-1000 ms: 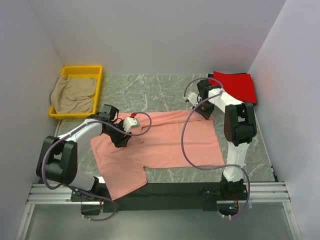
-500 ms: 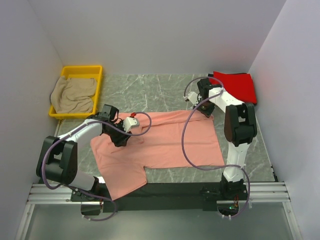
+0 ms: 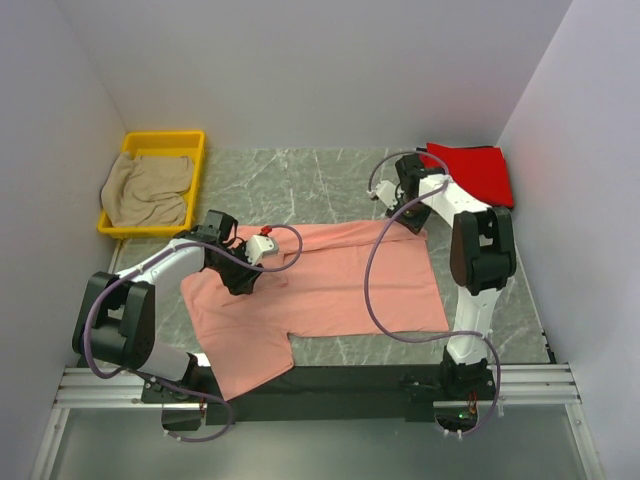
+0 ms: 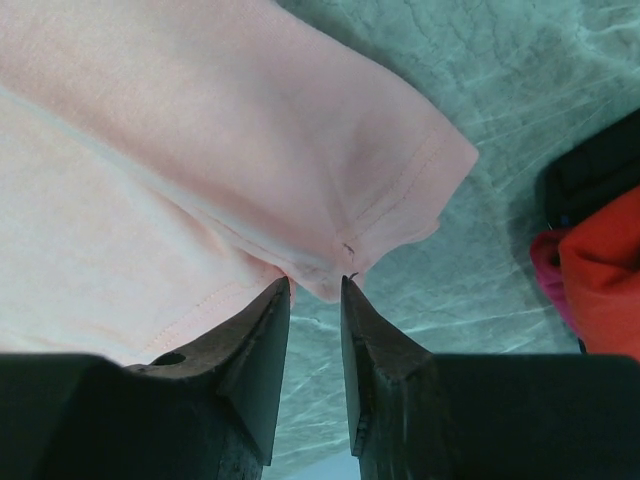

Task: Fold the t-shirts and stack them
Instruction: Fold the tshirt

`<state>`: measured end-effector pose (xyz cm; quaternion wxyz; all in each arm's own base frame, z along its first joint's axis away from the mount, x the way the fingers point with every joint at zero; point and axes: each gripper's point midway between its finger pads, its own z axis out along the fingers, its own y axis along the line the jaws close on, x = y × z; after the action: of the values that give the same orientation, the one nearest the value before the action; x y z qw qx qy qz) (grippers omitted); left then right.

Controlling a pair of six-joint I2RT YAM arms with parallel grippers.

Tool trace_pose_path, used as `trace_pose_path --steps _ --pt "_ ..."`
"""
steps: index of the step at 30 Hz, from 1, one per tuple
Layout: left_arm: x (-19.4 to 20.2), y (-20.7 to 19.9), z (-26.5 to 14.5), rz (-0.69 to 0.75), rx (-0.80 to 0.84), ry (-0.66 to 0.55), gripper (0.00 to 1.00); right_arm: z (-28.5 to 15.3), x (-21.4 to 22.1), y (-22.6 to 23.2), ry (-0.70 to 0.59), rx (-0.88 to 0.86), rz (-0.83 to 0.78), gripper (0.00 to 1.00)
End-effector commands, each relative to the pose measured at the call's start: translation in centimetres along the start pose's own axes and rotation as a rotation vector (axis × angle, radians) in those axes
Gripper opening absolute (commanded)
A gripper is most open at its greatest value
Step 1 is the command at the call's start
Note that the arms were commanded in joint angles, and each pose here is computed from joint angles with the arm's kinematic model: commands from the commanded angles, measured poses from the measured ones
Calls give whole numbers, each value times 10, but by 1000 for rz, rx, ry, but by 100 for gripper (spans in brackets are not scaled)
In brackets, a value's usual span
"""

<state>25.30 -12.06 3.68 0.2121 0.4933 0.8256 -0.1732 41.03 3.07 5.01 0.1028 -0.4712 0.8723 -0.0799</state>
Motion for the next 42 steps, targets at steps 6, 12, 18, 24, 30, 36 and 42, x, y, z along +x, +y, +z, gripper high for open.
trace_pose_path --steps 6,12,18,24,30,36,42 --pt "-11 5 -2 -15 -2 -14 53 23 6 7 30 -24 -30 33" --pt "-11 6 -2 -14 -2 -4 54 32 5 6 36 -26 -23 32" --pt "-8 6 -1 -14 -4 1 50 17 1 0 16 -18 -14 0" --pt "-2 2 -2 -9 -4 5 47 -20 -4 -9 -19 11 -4 0" --pt "0 2 -6 -14 -9 -10 45 -38 3 -6 -11 17 -7 0" --pt "0 1 -11 -20 -2 -22 44 -42 13 8 5 -20 -12 0" --pt "-1 -1 -14 -27 9 -30 44 -25 30 32 54 -95 -21 0"
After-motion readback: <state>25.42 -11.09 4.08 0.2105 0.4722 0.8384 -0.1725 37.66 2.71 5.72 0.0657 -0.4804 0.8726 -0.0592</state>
